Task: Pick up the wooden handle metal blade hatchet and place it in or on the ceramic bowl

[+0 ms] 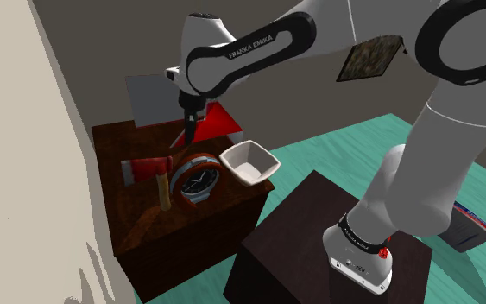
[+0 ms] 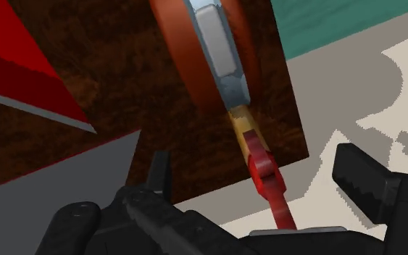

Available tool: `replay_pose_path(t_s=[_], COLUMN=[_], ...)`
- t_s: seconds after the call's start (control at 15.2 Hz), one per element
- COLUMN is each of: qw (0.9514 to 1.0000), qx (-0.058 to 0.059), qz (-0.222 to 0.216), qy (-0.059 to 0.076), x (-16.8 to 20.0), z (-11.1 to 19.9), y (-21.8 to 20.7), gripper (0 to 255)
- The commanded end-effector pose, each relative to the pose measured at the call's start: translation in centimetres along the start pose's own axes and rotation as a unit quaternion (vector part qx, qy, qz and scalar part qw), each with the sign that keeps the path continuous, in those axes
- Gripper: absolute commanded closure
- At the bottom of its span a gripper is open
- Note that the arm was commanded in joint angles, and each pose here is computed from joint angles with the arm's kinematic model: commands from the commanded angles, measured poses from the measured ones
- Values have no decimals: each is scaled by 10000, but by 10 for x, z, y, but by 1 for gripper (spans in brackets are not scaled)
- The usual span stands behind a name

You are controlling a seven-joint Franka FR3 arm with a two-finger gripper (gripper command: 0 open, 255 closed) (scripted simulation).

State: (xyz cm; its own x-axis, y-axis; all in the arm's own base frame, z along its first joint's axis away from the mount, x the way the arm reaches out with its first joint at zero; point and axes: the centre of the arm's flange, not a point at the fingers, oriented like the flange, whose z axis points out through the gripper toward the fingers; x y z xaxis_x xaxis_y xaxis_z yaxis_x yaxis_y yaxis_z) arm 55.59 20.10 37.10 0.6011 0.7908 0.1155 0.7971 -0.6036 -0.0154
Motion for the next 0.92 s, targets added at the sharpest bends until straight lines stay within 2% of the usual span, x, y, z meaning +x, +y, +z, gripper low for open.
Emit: replay_pose_path(t_s=[0.0,0.2,0.46,0.86], qw=[9994,9965,9890,9890], qx=[4,12,22,22], qz=[-343,-839,-1480,-1480], qy=[22,45,75,75], x=[19,46,79,80], z=[15,40,72,104], y=[-7,-20,-42,-42], gripper=[0,0,0,0])
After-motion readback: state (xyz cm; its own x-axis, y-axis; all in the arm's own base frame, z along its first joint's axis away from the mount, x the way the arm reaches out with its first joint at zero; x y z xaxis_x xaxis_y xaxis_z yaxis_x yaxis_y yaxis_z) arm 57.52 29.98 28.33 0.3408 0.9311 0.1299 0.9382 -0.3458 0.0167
